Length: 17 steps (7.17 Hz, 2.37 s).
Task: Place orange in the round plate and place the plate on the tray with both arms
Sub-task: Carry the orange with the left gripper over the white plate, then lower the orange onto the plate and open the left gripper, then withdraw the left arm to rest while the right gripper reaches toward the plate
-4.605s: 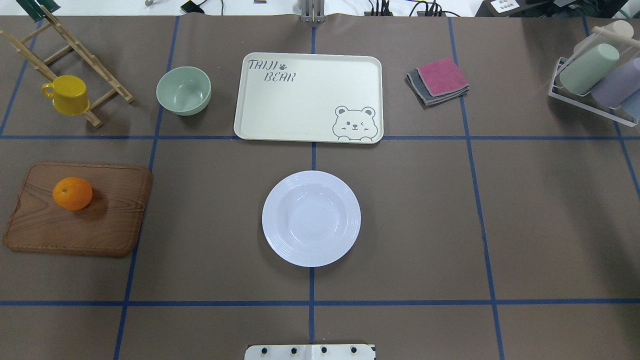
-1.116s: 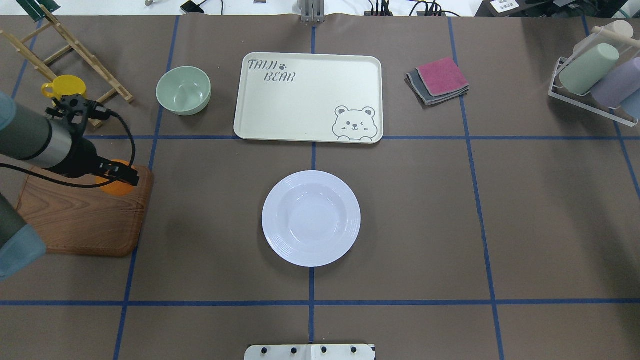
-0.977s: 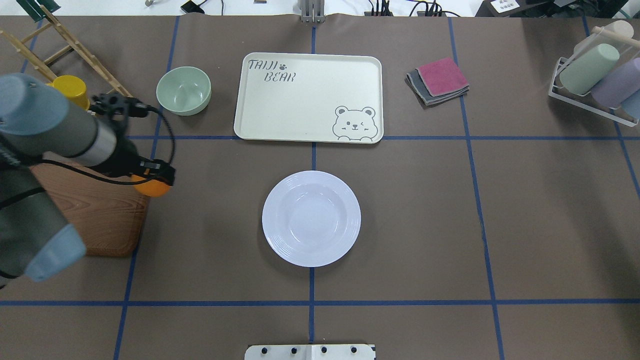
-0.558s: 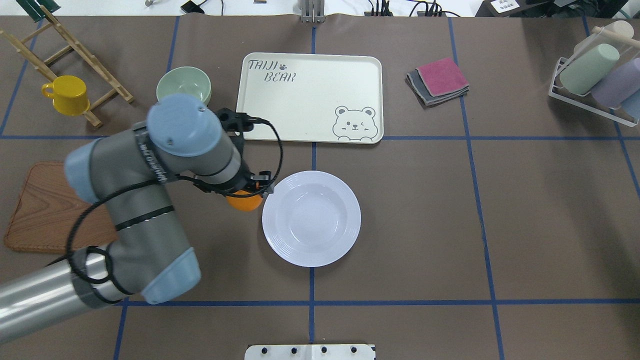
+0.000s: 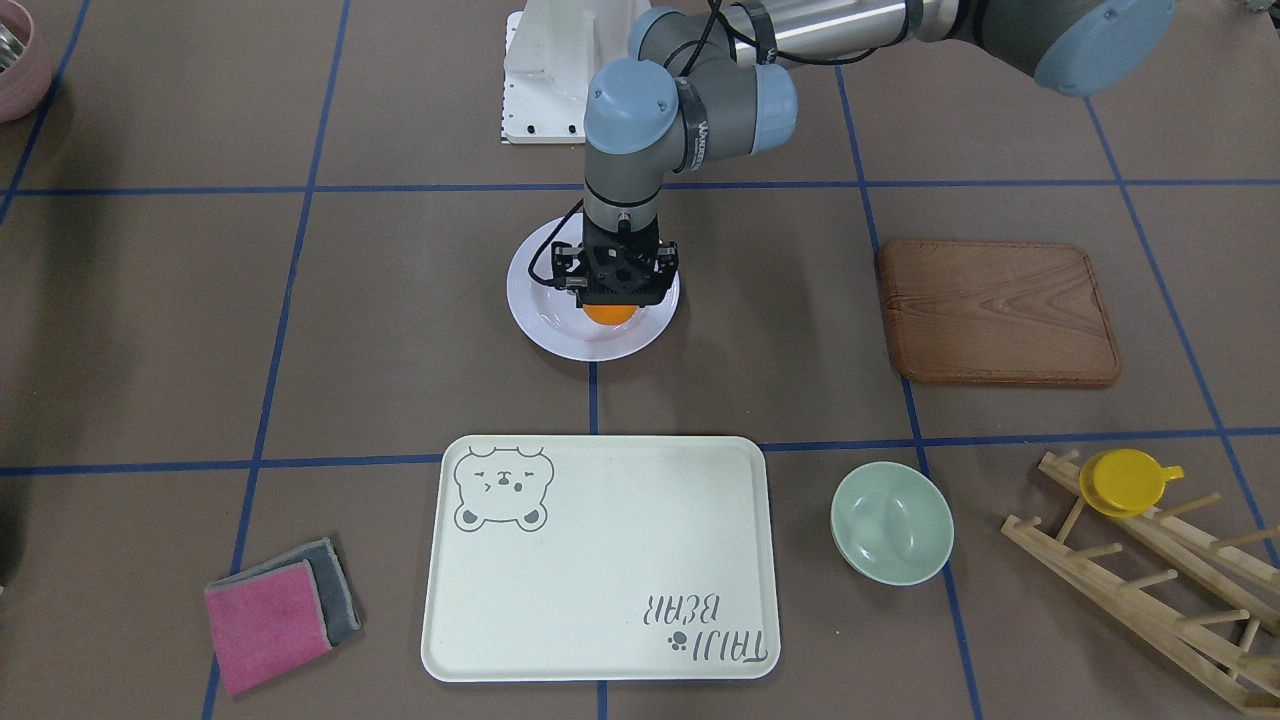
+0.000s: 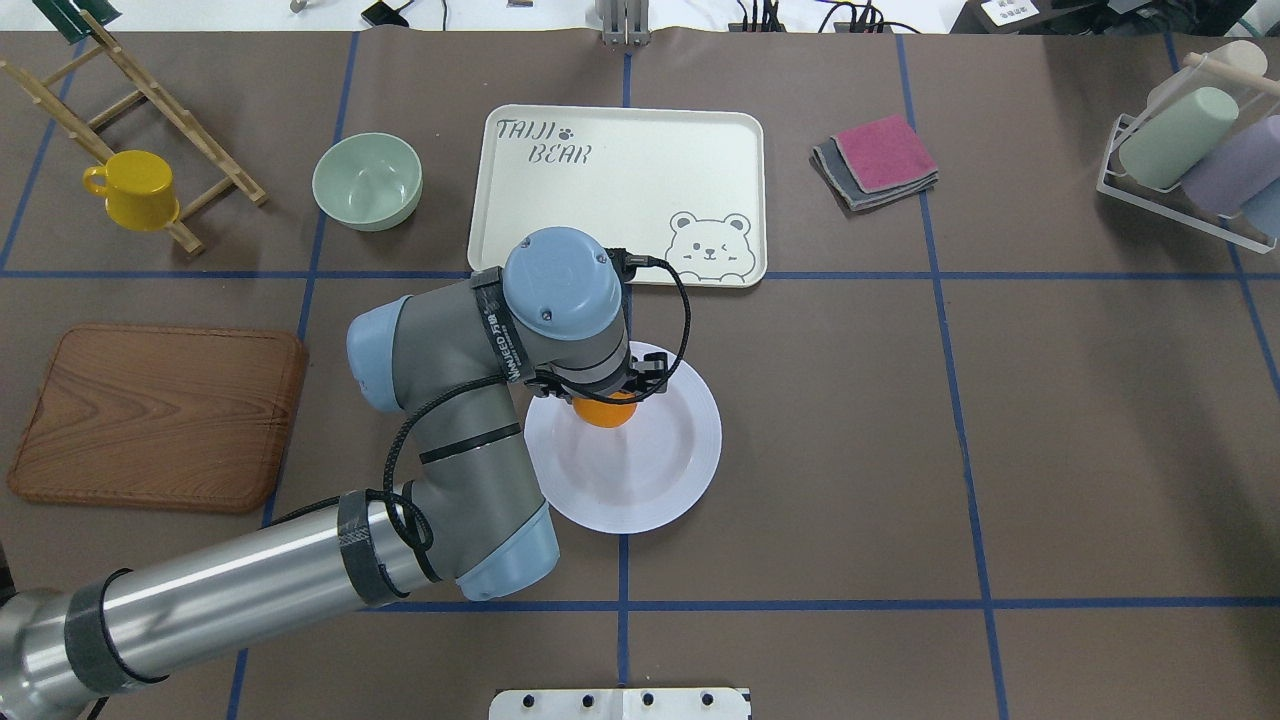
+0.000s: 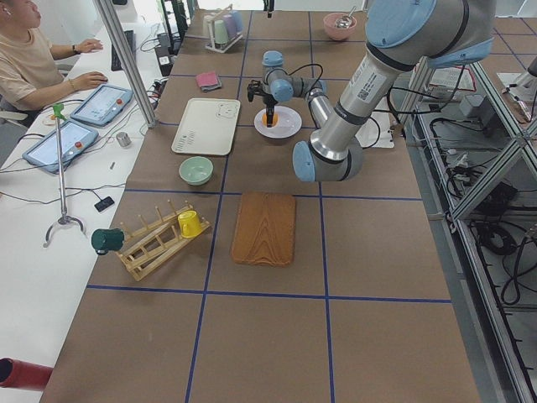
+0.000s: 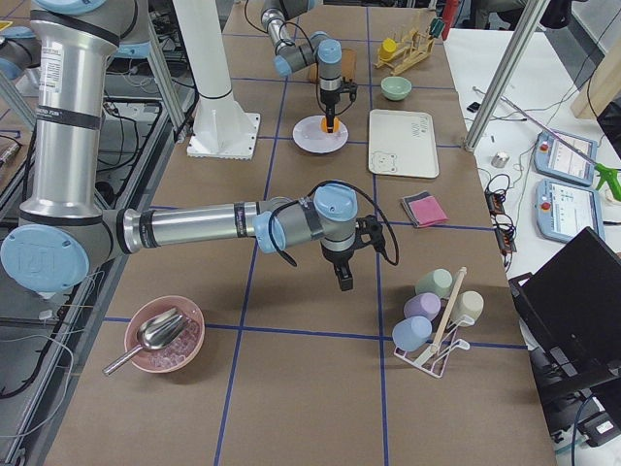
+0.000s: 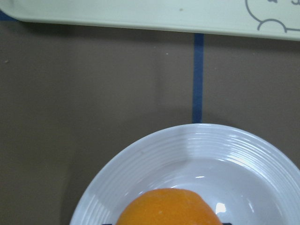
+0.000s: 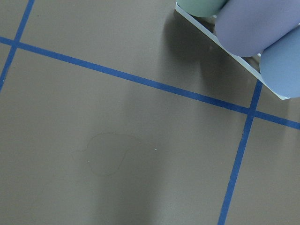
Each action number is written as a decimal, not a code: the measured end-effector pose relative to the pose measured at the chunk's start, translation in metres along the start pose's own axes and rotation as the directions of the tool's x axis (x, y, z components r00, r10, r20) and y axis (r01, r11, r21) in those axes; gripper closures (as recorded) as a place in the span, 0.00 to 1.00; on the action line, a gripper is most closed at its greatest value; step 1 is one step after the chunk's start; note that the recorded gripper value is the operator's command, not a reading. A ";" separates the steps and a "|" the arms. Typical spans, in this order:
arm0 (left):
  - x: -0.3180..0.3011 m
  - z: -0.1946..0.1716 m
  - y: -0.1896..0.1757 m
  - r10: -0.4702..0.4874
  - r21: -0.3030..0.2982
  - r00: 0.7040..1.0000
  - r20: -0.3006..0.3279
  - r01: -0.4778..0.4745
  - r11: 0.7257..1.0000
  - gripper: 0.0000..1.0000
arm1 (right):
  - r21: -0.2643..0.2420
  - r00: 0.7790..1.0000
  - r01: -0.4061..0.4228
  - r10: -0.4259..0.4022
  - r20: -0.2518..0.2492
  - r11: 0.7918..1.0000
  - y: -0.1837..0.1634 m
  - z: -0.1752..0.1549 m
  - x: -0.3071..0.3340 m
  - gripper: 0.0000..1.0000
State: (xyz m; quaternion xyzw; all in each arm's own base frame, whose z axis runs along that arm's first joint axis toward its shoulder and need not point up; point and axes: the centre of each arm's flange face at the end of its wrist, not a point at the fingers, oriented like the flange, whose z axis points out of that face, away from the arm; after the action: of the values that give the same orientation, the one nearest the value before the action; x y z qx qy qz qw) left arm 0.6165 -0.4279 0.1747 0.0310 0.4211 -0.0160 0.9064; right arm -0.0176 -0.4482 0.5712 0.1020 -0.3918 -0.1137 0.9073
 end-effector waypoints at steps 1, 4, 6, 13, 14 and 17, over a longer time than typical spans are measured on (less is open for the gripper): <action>0.003 0.006 0.004 0.008 -0.003 1.000 -0.004 -0.008 1.000 0.01 | 0.000 1.000 0.000 0.000 0.000 1.000 0.000 0.000 0.000 0.00; 0.010 0.011 0.020 0.032 -0.012 0.999 -0.012 -0.032 0.999 0.00 | -0.002 1.000 0.003 -0.003 0.003 1.000 -0.002 0.001 -0.002 0.00; -0.008 -0.014 0.016 0.080 -0.001 0.996 -0.027 -0.080 0.997 0.00 | 0.000 1.000 0.014 -0.014 0.009 1.000 -0.008 0.002 -0.008 0.00; -0.421 -0.165 -0.108 0.465 -0.038 0.872 0.154 -0.465 0.884 0.00 | 0.070 0.976 -0.128 0.113 0.188 0.989 -0.069 0.004 -0.123 0.00; -0.495 -0.187 -0.109 0.490 -0.059 0.860 0.145 -0.486 0.872 0.00 | 0.085 0.959 -0.179 0.155 0.237 0.980 -0.071 0.011 -0.153 0.00; -0.685 -0.237 -0.085 0.361 -0.047 0.923 0.132 -0.358 0.933 0.00 | 0.097 0.900 -0.332 0.284 0.329 0.938 -0.081 0.036 -0.258 0.00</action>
State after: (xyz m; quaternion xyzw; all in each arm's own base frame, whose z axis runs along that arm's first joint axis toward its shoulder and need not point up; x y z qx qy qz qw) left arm -0.0106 -0.4943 0.5426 0.0965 0.3445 0.1529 0.9212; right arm -0.2267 -0.4549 0.3956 0.0877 -0.5479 0.0469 0.8306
